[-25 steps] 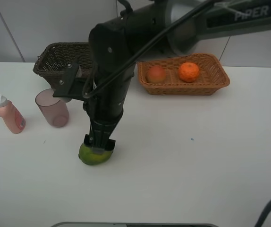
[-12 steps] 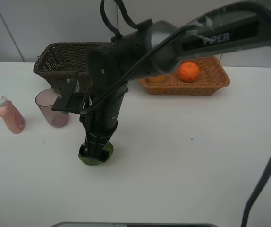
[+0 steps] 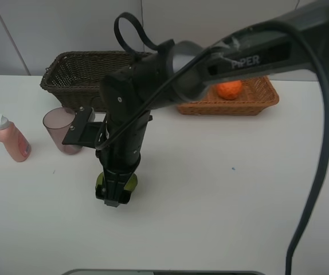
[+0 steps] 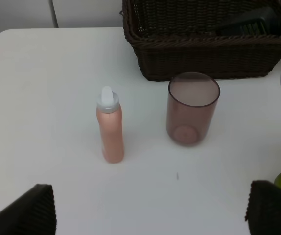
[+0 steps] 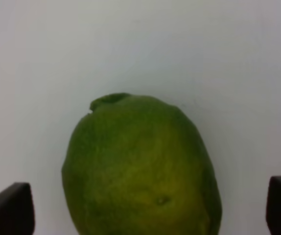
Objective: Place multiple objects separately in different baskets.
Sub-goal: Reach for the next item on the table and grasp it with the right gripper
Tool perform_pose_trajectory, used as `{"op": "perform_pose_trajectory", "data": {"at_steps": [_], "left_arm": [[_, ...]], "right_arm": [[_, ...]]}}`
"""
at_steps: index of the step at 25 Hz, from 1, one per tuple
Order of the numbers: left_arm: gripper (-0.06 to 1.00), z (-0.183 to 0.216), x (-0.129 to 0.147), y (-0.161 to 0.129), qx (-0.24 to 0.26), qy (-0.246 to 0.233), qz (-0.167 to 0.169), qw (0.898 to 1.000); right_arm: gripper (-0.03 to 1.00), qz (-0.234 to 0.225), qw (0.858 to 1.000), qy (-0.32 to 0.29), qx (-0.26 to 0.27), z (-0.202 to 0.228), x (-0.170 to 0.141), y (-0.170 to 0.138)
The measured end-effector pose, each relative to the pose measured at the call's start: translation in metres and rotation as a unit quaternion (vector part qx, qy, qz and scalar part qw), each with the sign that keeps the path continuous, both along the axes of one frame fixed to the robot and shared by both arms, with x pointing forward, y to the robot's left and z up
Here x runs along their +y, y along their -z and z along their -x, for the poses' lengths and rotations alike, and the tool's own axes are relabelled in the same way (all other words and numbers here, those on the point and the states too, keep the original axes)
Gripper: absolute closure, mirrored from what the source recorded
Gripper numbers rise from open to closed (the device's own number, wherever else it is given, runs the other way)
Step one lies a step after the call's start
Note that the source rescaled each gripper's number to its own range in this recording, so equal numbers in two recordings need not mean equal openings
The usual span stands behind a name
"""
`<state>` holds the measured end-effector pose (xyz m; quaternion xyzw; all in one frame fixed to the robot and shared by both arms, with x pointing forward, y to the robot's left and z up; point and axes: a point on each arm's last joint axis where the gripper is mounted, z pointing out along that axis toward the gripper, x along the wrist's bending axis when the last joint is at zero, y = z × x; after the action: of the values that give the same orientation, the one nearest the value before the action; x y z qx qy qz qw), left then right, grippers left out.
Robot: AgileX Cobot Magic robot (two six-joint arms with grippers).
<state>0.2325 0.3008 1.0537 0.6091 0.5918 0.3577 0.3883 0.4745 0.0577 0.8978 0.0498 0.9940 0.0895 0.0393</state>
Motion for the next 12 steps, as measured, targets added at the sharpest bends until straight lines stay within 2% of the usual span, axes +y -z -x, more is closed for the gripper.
{"op": "perform_pose_trajectory", "data": {"at_steps": [12], "left_arm": [[-0.05, 0.0, 0.0, 0.0, 0.0, 0.0, 0.0, 1.0]], "right_arm": [[-0.03, -0.009, 1.0, 0.008, 0.007, 0.0, 0.0029, 0.0079]]}}
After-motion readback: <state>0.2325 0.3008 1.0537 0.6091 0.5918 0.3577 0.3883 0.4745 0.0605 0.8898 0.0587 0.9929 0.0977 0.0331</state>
